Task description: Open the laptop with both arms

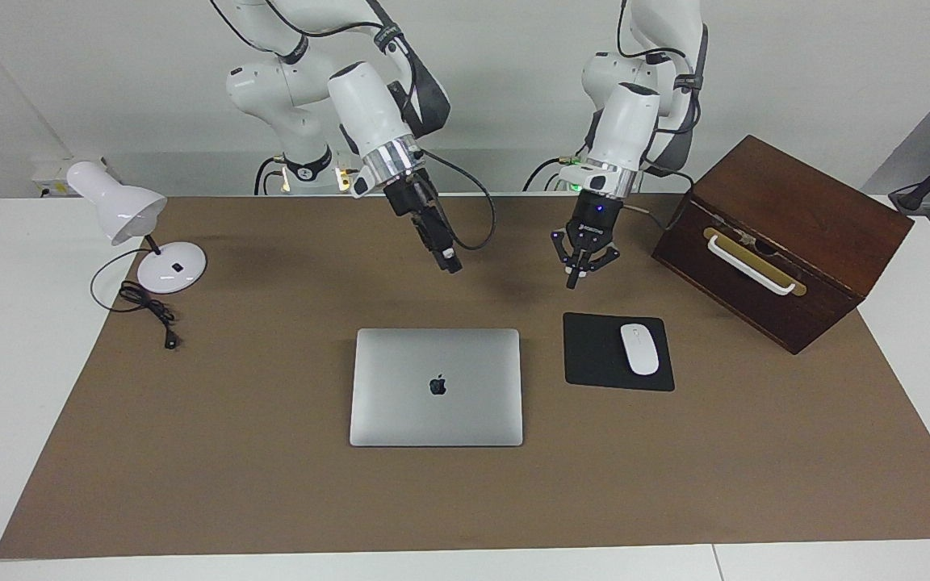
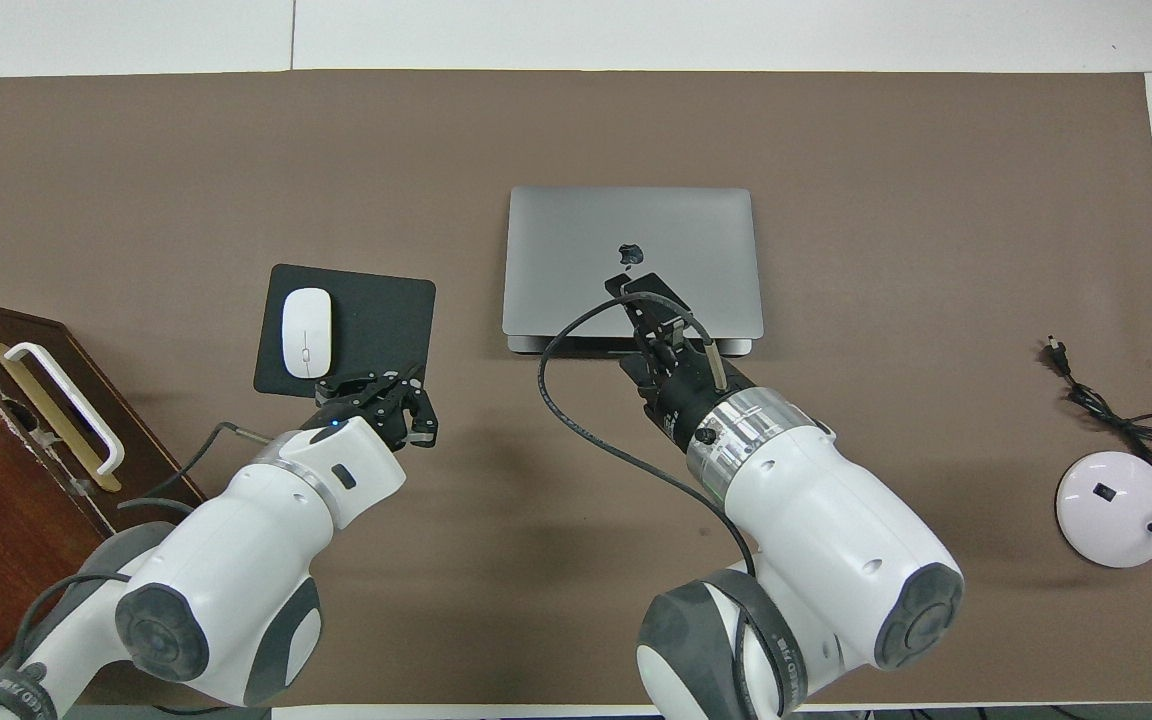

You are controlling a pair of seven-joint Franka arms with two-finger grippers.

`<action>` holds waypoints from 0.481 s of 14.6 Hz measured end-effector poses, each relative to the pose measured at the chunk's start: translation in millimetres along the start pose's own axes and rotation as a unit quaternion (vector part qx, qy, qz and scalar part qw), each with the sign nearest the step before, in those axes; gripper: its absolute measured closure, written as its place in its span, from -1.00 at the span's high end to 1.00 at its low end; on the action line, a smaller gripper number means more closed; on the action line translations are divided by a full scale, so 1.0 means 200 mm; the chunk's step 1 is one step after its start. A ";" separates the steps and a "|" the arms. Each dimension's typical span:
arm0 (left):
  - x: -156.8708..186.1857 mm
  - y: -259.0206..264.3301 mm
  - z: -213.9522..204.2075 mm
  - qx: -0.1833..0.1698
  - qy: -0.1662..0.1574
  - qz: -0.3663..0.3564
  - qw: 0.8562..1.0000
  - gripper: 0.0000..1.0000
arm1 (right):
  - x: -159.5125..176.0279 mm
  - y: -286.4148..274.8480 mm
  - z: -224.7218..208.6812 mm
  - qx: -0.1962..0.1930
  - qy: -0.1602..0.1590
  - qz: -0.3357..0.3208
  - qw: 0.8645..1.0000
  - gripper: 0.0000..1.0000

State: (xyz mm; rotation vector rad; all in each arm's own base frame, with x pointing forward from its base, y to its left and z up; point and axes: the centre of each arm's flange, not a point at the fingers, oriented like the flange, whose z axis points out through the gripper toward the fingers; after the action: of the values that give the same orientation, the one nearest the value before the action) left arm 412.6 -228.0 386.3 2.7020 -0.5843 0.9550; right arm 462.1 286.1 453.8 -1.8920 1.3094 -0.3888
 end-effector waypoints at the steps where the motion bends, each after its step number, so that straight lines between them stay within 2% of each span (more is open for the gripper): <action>1: -0.02 0.04 0.05 -0.003 0.008 0.007 1.000 -0.98 | 0.01 0.02 0.00 -0.003 0.001 0.002 1.000 1.00; 7: -0.20 0.20 0.29 -0.016 0.027 0.047 0.998 -0.98 | 0.04 0.05 0.01 -0.003 0.007 0.011 1.000 1.00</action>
State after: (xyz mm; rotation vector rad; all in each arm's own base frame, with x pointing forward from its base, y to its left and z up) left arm 398.3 -270.1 319.2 2.6324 -0.7155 1.0286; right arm 459.4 278.4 443.1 -1.8815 1.3408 -0.3880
